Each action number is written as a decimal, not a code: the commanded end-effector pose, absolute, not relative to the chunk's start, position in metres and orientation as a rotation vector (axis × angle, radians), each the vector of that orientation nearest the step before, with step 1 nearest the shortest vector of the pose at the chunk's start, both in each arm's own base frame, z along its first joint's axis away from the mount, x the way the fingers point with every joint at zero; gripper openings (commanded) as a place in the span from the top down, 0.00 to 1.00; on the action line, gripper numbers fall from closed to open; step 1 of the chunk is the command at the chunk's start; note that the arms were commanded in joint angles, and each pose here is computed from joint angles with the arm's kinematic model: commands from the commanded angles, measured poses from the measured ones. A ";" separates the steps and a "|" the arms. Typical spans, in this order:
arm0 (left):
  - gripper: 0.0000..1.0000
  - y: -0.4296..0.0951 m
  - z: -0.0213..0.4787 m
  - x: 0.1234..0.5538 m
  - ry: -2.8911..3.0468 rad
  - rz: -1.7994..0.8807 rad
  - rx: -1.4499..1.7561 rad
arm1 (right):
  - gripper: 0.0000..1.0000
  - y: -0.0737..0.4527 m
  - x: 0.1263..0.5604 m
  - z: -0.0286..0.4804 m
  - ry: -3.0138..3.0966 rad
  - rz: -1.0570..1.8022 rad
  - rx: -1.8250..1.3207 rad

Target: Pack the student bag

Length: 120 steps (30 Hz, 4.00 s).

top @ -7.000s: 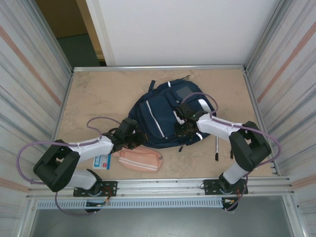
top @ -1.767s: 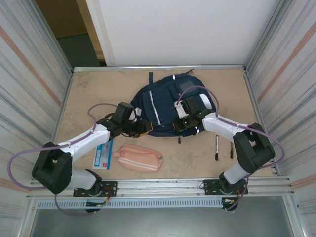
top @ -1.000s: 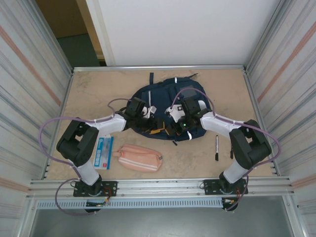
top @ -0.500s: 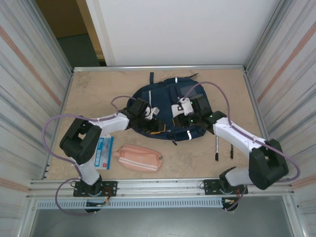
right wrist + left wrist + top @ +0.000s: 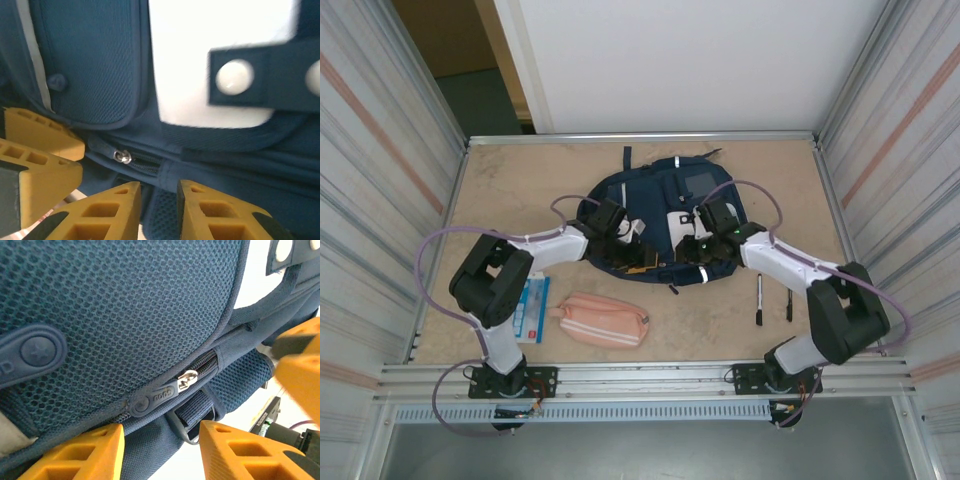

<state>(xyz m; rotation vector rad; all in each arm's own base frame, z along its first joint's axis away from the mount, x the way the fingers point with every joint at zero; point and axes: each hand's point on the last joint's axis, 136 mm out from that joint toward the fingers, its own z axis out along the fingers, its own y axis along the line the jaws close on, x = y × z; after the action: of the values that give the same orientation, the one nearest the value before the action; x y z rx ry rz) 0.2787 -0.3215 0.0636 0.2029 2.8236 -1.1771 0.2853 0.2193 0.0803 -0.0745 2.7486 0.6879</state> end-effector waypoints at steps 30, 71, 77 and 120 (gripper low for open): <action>0.50 -0.300 0.028 0.305 2.783 -1.126 -0.110 | 0.89 0.244 0.279 -0.003 2.959 0.593 -0.154; 0.77 -0.337 0.050 0.304 2.733 -1.249 0.152 | 0.91 0.269 0.293 0.021 2.798 0.764 -0.327; 0.89 -0.327 0.046 0.305 2.757 -1.131 0.140 | 0.89 0.265 0.293 0.026 2.772 0.770 -0.307; 1.00 -0.198 0.133 0.285 2.548 -0.689 0.215 | 0.53 0.135 0.291 0.050 2.783 0.621 0.295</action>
<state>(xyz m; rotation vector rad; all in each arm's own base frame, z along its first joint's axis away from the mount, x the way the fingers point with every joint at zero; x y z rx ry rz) 0.2868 -0.2223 0.1317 0.1790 2.5652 -0.8415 0.2776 0.1520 0.0514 0.2797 2.7877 0.6754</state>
